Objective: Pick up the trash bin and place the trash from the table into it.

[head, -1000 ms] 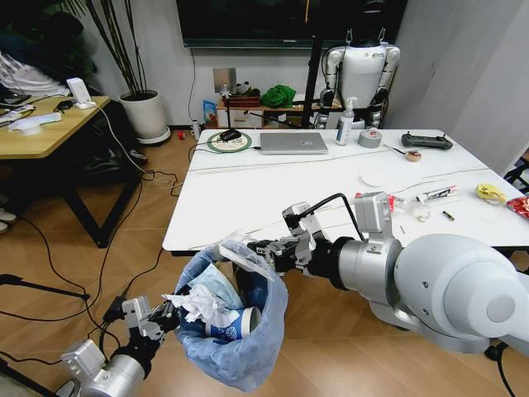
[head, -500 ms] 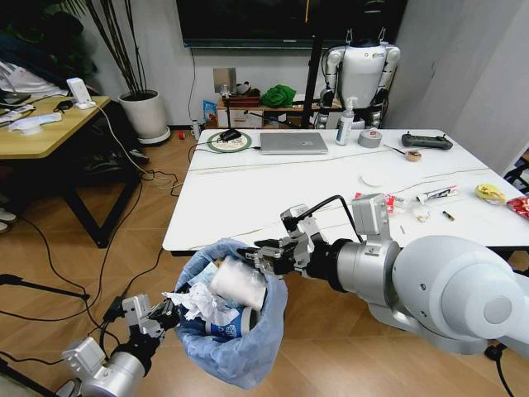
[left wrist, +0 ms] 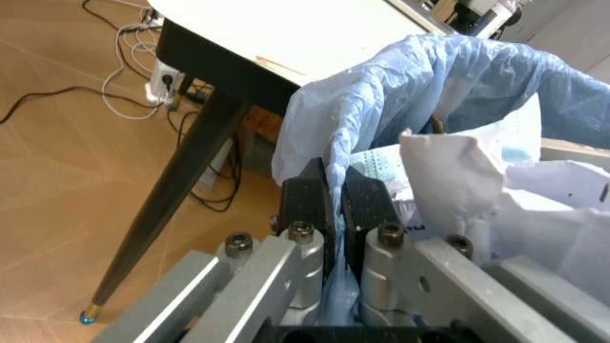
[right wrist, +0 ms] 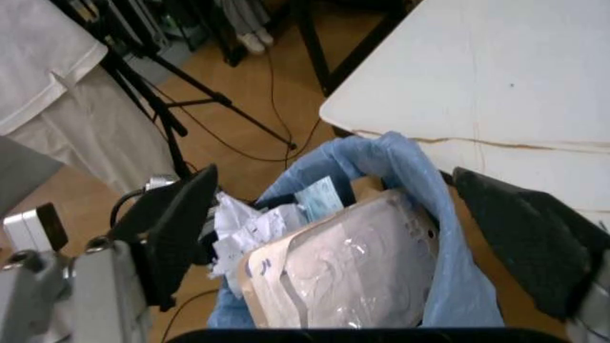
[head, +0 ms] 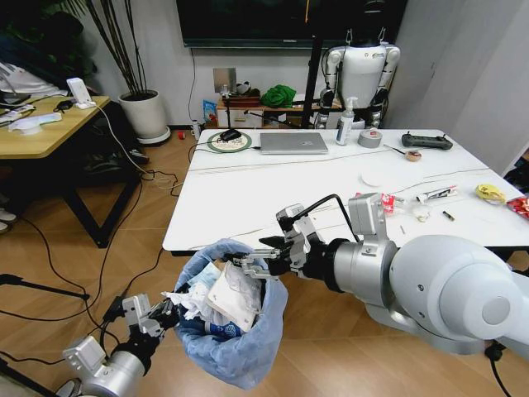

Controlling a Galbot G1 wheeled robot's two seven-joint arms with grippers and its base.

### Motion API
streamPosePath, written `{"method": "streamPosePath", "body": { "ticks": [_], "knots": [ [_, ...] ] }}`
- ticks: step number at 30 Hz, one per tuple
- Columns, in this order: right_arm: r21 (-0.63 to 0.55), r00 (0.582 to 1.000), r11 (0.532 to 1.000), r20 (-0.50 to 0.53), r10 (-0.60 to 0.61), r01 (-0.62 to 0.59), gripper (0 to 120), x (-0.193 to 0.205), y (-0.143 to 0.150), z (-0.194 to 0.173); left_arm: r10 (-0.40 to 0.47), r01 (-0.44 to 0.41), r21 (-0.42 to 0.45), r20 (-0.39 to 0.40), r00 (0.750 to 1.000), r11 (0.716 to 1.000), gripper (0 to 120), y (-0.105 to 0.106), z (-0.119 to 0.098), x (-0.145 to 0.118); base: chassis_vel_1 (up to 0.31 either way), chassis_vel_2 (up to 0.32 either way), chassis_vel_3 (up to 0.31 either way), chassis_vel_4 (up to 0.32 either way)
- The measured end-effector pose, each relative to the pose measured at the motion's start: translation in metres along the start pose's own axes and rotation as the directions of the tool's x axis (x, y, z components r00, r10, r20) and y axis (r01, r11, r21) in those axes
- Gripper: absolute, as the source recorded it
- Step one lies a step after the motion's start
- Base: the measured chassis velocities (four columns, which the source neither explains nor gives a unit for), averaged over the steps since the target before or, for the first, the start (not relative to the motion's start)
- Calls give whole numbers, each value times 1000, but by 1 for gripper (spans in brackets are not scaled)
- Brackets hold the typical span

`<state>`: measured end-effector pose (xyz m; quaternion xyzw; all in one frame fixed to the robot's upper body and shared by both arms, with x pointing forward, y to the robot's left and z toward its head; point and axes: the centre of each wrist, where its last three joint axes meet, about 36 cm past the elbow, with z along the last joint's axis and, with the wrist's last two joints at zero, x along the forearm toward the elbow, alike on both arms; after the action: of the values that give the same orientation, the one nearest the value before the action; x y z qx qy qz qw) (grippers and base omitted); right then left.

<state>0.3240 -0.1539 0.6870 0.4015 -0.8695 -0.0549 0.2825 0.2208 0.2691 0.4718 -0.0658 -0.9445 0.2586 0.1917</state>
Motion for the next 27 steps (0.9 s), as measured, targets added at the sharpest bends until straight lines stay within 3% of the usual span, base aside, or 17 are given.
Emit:
{"method": "streamPosePath", "body": {
  "ticks": [3,8,12,15,20,22,25,27],
  "knots": [
    [11,999,1000,43,27,-27,100,1,-4,1,-4,4,5,-9,1000,1000,0,-1,2,0,0,0,0,0],
    [-28,984,989,93,150,-148,100,-1,-37,-6,-8,8,5,-14,1000,1000,0,0,4,0,0,0,0,0],
    [-56,940,948,130,317,-312,100,1,-89,-6,-8,8,-2,-15,1000,1000,0,0,3,0,0,0,0,0],
    [-48,906,922,172,388,-385,100,2,-107,-3,-11,11,-5,-14,1000,1000,0,1,2,1,0,0,0,0],
    [-27,788,834,309,532,-551,100,-1,-145,9,-13,13,-14,0,1000,1000,0,0,-2,3,0,0,0,0],
    [-19,776,823,323,542,-568,100,-3,-150,11,-13,13,-15,2,1000,1000,0,0,-2,4,0,0,0,0],
    [64,700,736,375,608,-674,100,-6,-178,25,-18,19,-21,7,1000,1000,0,1,-3,6,0,0,0,0],
    [126,677,692,389,624,-711,100,-6,-196,34,-20,20,-22,9,1000,1000,0,1,-3,7,0,0,0,0]
  ]
}}
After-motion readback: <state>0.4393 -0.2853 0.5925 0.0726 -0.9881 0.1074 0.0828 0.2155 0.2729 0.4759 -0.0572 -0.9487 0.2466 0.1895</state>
